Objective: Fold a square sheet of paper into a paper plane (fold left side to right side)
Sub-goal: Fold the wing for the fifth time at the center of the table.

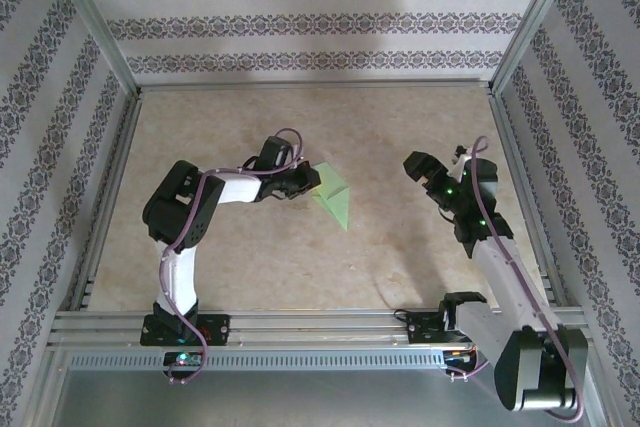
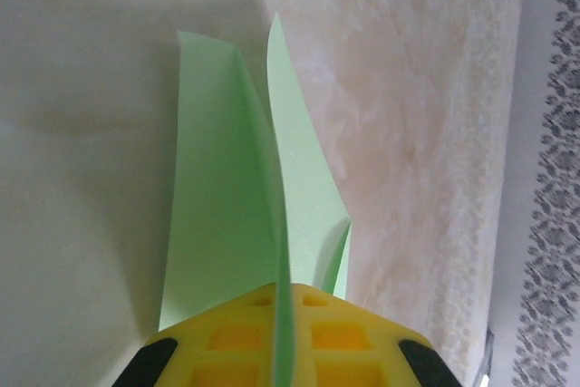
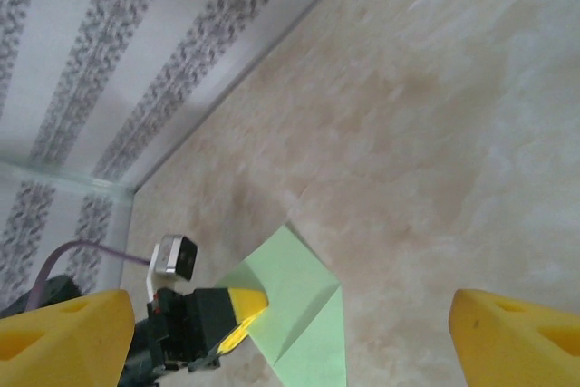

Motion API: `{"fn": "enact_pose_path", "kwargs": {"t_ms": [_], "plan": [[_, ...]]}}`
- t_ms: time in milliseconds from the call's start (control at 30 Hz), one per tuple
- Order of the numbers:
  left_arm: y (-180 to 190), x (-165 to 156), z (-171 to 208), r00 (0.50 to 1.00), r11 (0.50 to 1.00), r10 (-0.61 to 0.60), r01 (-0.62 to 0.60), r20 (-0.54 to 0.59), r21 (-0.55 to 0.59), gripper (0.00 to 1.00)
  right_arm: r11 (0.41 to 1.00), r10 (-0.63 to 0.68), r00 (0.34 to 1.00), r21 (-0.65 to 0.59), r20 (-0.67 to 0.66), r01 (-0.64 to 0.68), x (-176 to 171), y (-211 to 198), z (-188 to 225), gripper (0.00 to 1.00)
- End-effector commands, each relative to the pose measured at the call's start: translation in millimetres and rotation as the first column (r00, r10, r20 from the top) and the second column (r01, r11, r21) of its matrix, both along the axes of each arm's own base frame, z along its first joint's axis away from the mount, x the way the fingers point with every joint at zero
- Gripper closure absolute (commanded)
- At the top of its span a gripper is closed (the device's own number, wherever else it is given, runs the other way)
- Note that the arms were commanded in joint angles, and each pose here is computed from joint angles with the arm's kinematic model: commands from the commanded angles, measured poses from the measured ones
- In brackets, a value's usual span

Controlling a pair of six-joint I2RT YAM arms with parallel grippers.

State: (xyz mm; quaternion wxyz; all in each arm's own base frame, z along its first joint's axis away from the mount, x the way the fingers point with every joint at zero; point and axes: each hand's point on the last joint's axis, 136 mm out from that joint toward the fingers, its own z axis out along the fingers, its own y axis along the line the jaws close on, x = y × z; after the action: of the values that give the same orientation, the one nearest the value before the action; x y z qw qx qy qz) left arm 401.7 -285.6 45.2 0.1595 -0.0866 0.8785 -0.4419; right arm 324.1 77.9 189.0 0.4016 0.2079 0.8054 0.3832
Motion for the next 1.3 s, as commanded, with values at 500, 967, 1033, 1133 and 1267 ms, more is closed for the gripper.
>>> {"fn": "enact_pose_path", "kwargs": {"t_ms": [500,967,1033,1133,1267], "plan": [[2,-71,91,0.907,0.898,-0.330,0.387,0.262,-0.209,1.00,0.669,0.741,0.669,0.126,-0.047,-0.732,-12,160,-49,0.15],[3,-74,82,0.906,0.899,-0.361,0.401,0.220,-0.176,1.00,0.584,0.804,0.594,0.166,0.011,-0.794,-12,183,-31,0.38],[5,-77,78,0.903,0.898,-0.376,0.410,0.207,-0.160,1.00,0.582,0.806,0.592,0.166,0.017,-0.796,-8,184,-27,0.41],[6,-80,77,0.902,0.897,-0.382,0.414,0.201,-0.154,1.00,0.577,0.809,0.588,0.166,0.016,-0.799,-3,188,-26,0.45],[5,-80,79,0.903,0.897,-0.375,0.411,0.212,-0.165,1.00,0.572,0.814,0.580,0.171,-0.006,-0.802,3,195,-33,0.52]]}}
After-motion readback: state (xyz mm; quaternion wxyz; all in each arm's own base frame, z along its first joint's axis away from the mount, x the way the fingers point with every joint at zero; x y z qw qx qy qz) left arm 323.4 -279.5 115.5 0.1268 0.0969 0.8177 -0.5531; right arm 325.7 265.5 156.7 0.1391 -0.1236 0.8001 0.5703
